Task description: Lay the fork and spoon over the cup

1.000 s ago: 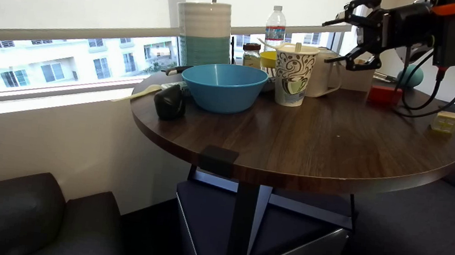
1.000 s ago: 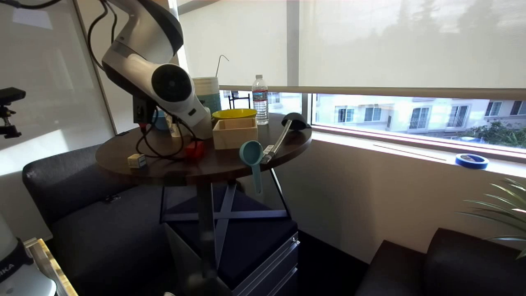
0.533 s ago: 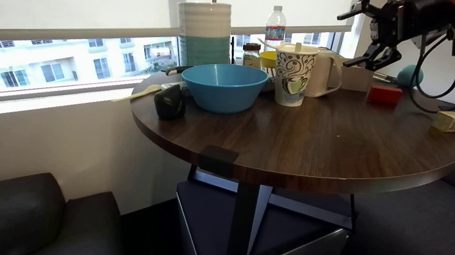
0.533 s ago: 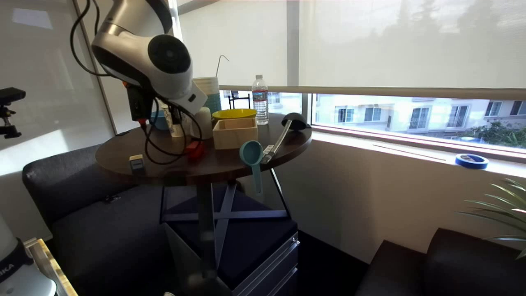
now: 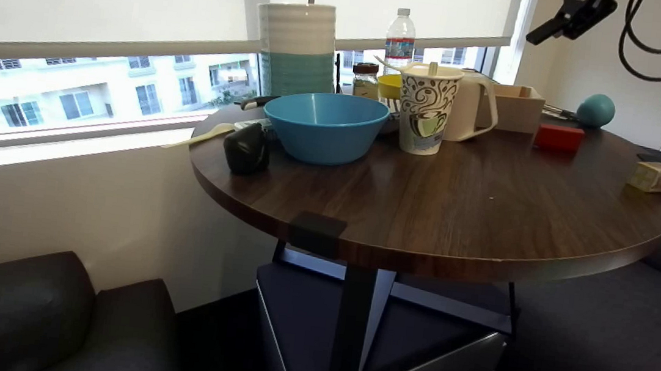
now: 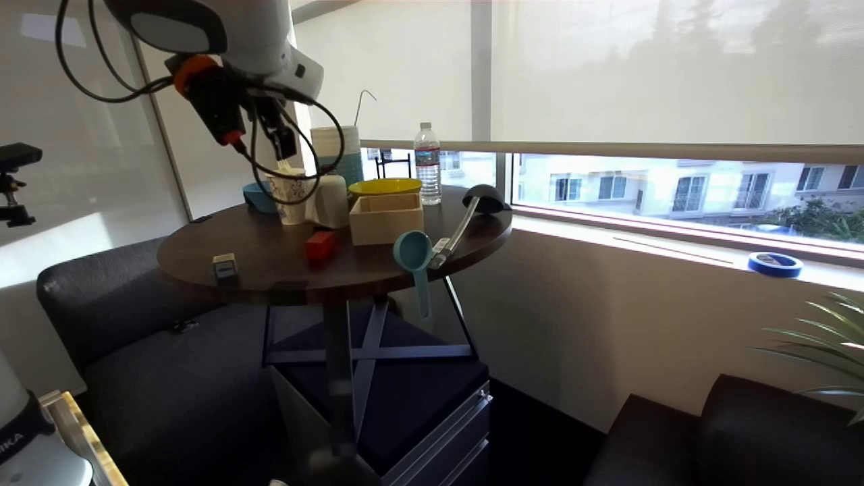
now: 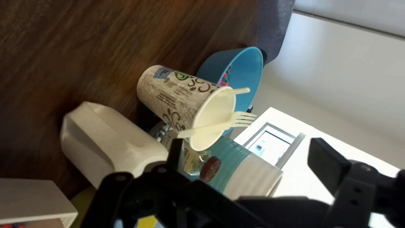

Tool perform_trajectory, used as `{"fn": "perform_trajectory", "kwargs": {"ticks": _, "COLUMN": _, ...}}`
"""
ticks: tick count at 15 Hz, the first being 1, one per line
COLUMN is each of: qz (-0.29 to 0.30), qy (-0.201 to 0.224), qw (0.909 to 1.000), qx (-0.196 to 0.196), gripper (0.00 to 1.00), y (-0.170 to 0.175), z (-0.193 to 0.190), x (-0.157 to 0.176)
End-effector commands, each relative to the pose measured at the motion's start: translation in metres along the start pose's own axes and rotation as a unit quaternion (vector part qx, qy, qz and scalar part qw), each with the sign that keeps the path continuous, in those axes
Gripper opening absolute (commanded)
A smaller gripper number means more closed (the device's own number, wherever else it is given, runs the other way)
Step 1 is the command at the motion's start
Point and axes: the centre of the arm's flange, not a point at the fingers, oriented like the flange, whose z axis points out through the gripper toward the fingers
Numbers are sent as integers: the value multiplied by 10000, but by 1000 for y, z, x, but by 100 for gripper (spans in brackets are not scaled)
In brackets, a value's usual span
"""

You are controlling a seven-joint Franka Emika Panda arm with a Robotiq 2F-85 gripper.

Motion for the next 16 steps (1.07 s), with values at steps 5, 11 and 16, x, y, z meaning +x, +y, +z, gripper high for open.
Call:
{"fn": "perform_trajectory", "kwargs": {"ticks": 5, "qz": -1783, "qy": -955, "qw": 9768, "qx": -711, "gripper": 100, "y": -99, "z": 33, "x": -4}}
{"fn": "perform_trajectory", "kwargs": {"ticks": 11, "qz": -3023, "qy": -1698, "qw": 9284, "qx": -1335, "gripper": 100, "y": -123, "z": 72, "x": -13}}
{"fn": "perform_trajectory", "kwargs": {"ticks": 16, "qz": -3982, "qy": -2188, "qw": 8719, "qx": -1830, "gripper": 100, "y": -131, "z": 98, "x": -5}}
